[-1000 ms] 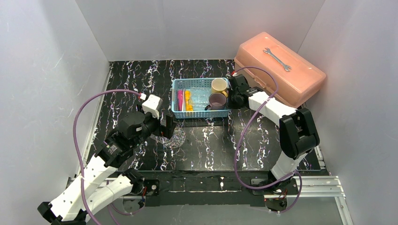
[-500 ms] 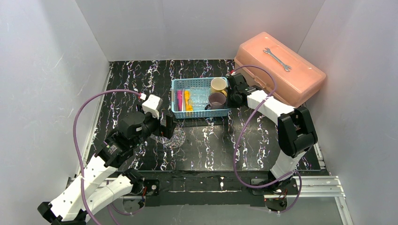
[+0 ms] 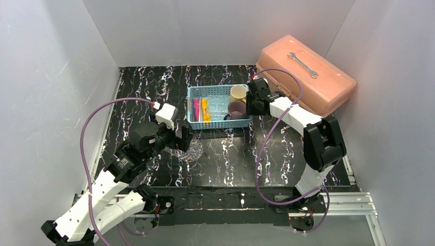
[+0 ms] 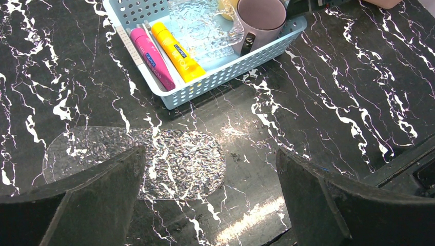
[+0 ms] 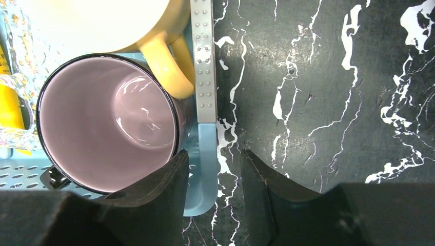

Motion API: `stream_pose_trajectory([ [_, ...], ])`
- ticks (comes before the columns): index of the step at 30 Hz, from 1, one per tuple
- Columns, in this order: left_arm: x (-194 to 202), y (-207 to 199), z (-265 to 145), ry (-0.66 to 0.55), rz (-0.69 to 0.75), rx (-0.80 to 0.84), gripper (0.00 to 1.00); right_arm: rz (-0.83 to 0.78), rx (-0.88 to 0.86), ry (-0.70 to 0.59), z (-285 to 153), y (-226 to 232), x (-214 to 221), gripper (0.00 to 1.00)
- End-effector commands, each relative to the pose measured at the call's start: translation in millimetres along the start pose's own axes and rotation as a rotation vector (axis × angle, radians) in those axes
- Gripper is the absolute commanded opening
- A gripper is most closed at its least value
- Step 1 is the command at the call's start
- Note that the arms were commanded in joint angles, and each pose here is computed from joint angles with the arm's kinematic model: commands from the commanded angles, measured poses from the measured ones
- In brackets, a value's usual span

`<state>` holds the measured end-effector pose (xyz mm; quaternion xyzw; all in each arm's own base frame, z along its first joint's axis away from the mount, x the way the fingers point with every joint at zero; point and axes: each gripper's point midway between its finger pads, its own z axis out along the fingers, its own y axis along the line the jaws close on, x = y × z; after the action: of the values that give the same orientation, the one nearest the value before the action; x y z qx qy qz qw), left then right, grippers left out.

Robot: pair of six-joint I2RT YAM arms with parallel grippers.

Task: Prepare toiletry sets of a toothbrush and toothpaste on the tray

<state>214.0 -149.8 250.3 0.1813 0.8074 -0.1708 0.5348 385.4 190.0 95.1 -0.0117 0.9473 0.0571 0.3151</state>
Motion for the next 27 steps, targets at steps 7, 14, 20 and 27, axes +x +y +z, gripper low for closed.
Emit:
stream_pose_trajectory([
  [7, -0.1, 3.6, 2.5, 0.015, 0.01, -0.025, 0.98, -0.044, -0.092, -0.136, -68.7, 21.7, -38.5, 0.54],
  [14, 4.2, 17.0, 5.9, 0.044, 0.022, -0.103, 0.98, -0.216, -0.497, -0.168, -134.1, 142.3, 9.4, 0.61],
  [20, 1.1, 36.5, 0.3, 0.017, 0.014, -0.214, 0.98, -0.317, -0.637, -0.13, -142.1, 203.5, 50.0, 0.61],
  [27, -3.8, 65.7, -14.5, -0.024, -0.01, -0.384, 0.98, -0.401, -0.683, -0.083, -130.2, 242.2, 81.2, 0.61],
])
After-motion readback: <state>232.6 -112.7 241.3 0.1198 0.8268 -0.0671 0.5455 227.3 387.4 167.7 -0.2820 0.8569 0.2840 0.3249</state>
